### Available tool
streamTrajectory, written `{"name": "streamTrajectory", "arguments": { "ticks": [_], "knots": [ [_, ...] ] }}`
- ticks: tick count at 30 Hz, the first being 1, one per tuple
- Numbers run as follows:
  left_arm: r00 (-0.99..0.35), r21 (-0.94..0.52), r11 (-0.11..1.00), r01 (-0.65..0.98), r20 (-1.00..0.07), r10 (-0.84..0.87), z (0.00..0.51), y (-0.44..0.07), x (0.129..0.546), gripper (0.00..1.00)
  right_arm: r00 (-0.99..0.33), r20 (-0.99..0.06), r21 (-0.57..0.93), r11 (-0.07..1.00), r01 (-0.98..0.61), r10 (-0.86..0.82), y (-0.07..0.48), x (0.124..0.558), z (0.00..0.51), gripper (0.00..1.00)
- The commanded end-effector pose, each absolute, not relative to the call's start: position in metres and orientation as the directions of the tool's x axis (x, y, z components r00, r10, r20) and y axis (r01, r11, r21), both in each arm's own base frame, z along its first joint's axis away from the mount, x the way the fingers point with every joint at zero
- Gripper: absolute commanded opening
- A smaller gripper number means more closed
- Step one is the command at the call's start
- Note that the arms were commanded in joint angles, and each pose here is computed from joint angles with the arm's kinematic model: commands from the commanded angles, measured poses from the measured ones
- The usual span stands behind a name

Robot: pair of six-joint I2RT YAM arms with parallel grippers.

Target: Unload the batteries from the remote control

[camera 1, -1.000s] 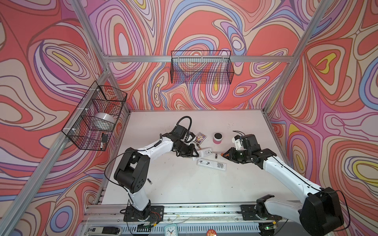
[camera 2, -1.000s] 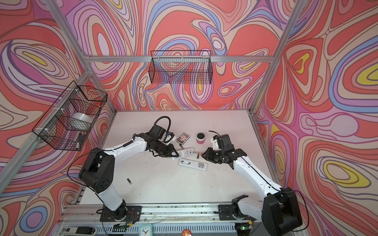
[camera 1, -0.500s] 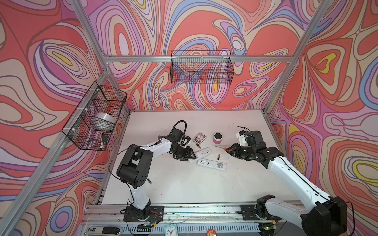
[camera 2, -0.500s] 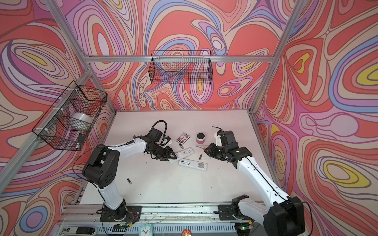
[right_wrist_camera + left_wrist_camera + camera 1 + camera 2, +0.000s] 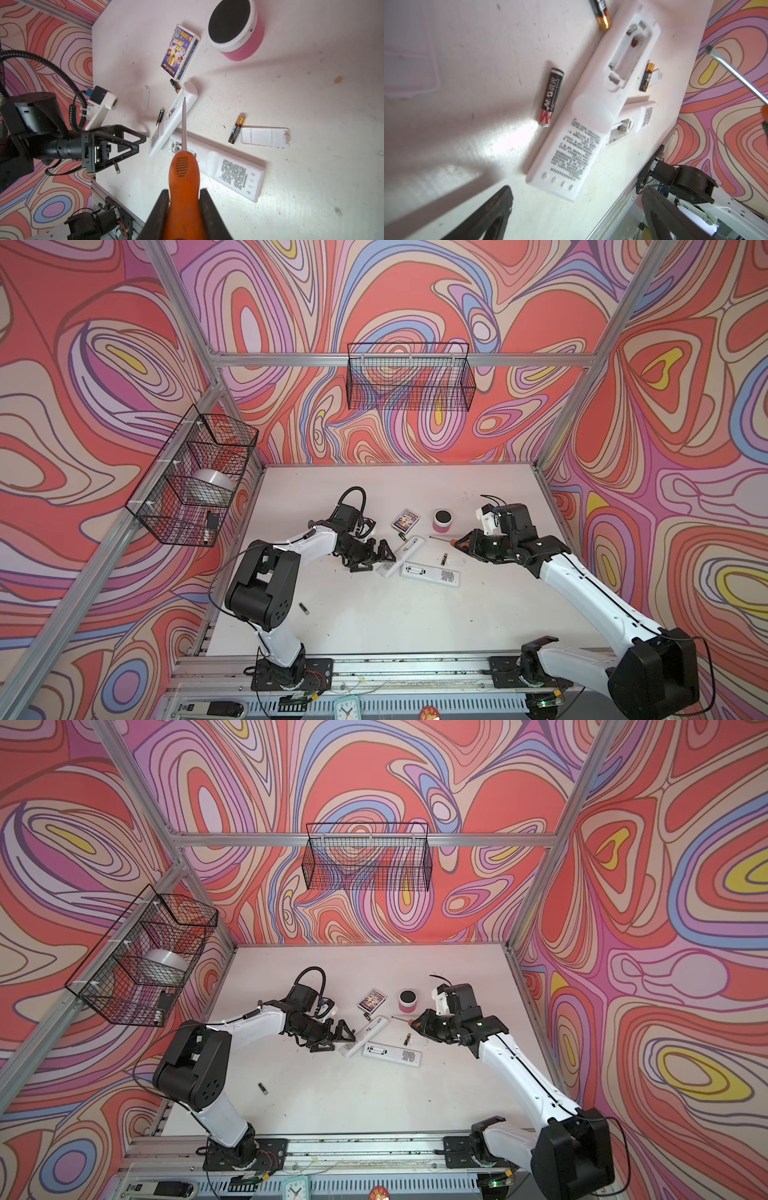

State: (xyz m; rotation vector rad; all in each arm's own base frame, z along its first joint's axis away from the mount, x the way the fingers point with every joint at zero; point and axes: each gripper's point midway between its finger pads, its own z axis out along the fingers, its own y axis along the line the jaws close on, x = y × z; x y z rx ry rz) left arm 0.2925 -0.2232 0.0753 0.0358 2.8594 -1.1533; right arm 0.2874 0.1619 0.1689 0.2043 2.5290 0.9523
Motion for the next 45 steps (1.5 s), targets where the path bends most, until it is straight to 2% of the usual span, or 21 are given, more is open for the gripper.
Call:
{"name": "streamTrajectory", "arguments": {
  "ticks": [1,3,5,7,10,13,15,19,28,31,34,37,39,41,43,45],
  "knots": [
    [-0.983,-0.713,0.698,0.073,-0.169,-0.07,0.121,-0.217,0.306,1.0,-0.882,-0.383,0.726,0.679,-0.106,0.272,0.178,0.298,0.202,0.06],
    [-0.968,-0.757,0.646,0.094,-0.223,-0.12,0.15,-0.222,0.315,1.0,-0.878,-0.389,0.75,0.65,-0.126,0.279,0.184,0.302,0.211,0.06],
    [-0.957,-0.84,0.531,0.11,-0.234,-0.172,0.18,-0.235,0.325,1.0,-0.877,-0.39,0.778,0.61,-0.149,0.282,0.191,0.308,0.222,0.06],
    [-0.957,-0.904,0.419,0.088,-0.194,-0.218,0.198,-0.247,0.334,1.0,-0.874,-0.391,0.803,0.571,-0.171,0.289,0.198,0.314,0.233,0.06],
    [-0.932,-0.983,0.186,0.011,-0.077,-0.355,0.221,-0.255,0.354,1.0,-0.858,-0.409,0.826,0.526,-0.203,0.311,0.204,0.323,0.252,0.06],
    [-0.909,-1.0,0.002,-0.004,0.003,-0.417,0.24,-0.26,0.367,1.0,-0.851,-0.413,0.844,0.487,-0.223,0.325,0.209,0.33,0.266,0.06],
    [-0.906,-1.0,-0.029,-0.001,0.013,-0.422,0.244,-0.268,0.369,1.0,-0.851,-0.412,0.853,0.467,-0.234,0.325,0.212,0.333,0.272,0.06],
    [-0.901,-0.999,-0.016,0.049,-0.038,-0.432,0.254,-0.287,0.373,1.0,-0.858,-0.408,0.859,0.45,-0.244,0.314,0.217,0.336,0.277,0.06],
    [-0.897,-0.997,-0.028,0.073,-0.053,-0.438,0.259,-0.317,0.386,0.99,-0.874,-0.392,0.868,0.432,-0.247,0.288,0.222,0.33,0.271,0.06],
    [-0.899,-0.995,-0.039,0.089,-0.063,-0.433,0.26,-0.323,0.387,0.79,-0.874,-0.393,0.866,0.434,-0.248,0.286,0.222,0.33,0.269,0.06],
    [-0.904,-0.994,-0.05,0.101,-0.071,-0.421,0.262,-0.328,0.388,0.49,-0.879,-0.383,0.87,0.432,-0.24,0.283,0.222,0.328,0.264,0.06],
    [-0.901,-0.994,-0.055,0.093,-0.061,-0.43,0.26,-0.328,0.39,0.37,-0.881,-0.376,0.873,0.428,-0.234,0.287,0.222,0.326,0.261,0.06],
    [-0.898,-0.994,-0.056,0.099,-0.065,-0.435,0.259,-0.327,0.39,0.35,-0.883,-0.37,0.876,0.426,-0.228,0.289,0.222,0.324,0.258,0.06],
    [-0.9,-0.994,-0.056,0.099,-0.065,-0.432,0.259,-0.327,0.389,0.24,-0.882,-0.369,0.874,0.431,-0.223,0.293,0.221,0.322,0.256,0.06],
    [-0.904,-0.993,-0.066,0.101,-0.063,-0.423,0.259,-0.329,0.388,0.18,-0.882,-0.368,0.874,0.435,-0.218,0.296,0.22,0.321,0.253,0.07],
    [-0.901,-0.993,-0.074,0.091,-0.051,-0.43,0.257,-0.327,0.388,0.06,-0.882,-0.366,0.875,0.434,-0.216,0.298,0.219,0.32,0.252,0.07]
  ]
}}
